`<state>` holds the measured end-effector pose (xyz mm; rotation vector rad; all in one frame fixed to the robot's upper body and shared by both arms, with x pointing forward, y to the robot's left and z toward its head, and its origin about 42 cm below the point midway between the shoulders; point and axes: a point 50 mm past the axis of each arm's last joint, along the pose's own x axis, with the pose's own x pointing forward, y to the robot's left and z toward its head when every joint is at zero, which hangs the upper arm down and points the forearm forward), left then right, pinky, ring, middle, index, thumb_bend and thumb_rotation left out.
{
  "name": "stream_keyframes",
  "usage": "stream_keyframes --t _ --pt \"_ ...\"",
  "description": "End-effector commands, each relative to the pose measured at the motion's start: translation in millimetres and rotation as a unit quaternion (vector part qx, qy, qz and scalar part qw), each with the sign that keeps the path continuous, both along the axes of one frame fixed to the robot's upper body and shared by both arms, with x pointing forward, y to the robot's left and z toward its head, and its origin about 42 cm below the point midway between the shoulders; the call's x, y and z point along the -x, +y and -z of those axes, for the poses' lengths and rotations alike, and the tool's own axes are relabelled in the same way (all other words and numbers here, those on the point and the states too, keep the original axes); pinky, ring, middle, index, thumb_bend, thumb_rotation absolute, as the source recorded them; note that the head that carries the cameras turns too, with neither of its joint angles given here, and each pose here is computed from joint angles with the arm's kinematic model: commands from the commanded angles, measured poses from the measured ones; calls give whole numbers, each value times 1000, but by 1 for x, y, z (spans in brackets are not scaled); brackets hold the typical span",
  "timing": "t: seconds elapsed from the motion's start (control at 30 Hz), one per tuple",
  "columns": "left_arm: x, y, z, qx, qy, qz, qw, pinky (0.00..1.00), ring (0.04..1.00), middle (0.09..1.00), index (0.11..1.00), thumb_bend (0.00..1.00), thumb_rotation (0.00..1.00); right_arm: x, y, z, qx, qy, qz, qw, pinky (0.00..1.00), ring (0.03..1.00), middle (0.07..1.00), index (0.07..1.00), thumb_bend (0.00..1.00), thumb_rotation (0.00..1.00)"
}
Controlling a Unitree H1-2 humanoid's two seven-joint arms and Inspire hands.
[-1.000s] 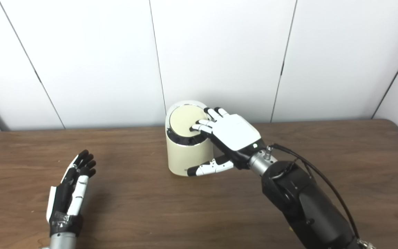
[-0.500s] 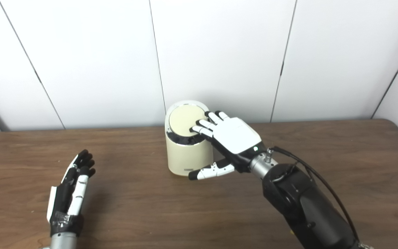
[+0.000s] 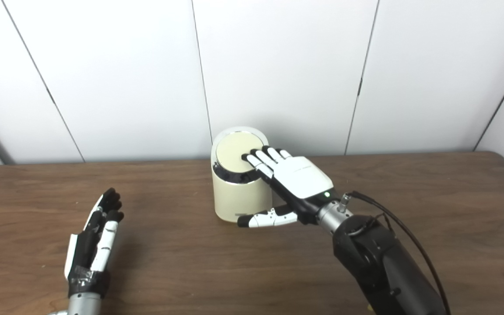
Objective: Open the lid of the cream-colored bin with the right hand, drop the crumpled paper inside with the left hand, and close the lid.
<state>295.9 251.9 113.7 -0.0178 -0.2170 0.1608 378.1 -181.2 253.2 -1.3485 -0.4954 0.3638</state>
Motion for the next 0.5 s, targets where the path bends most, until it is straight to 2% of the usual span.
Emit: stream_keyframes --t 0.0,0.33,0.47 --pt "12 -8 24 14 37 6 999 930 942 936 938 526 671 0 1 -23 -27 -39 -2 999 1000 1000 1000 1000 608 1000" --pt "11 -7 24 17 39 12 999 931 942 933 940 527 665 3 -11 -26 -82 -17 20 996 1000 1000 1000 1000 618 1000" --pt "12 -7 24 20 38 15 999 937 945 938 943 537 664 2 -19 -23 -108 -22 29 994 1000 1000 1000 1000 593 1000"
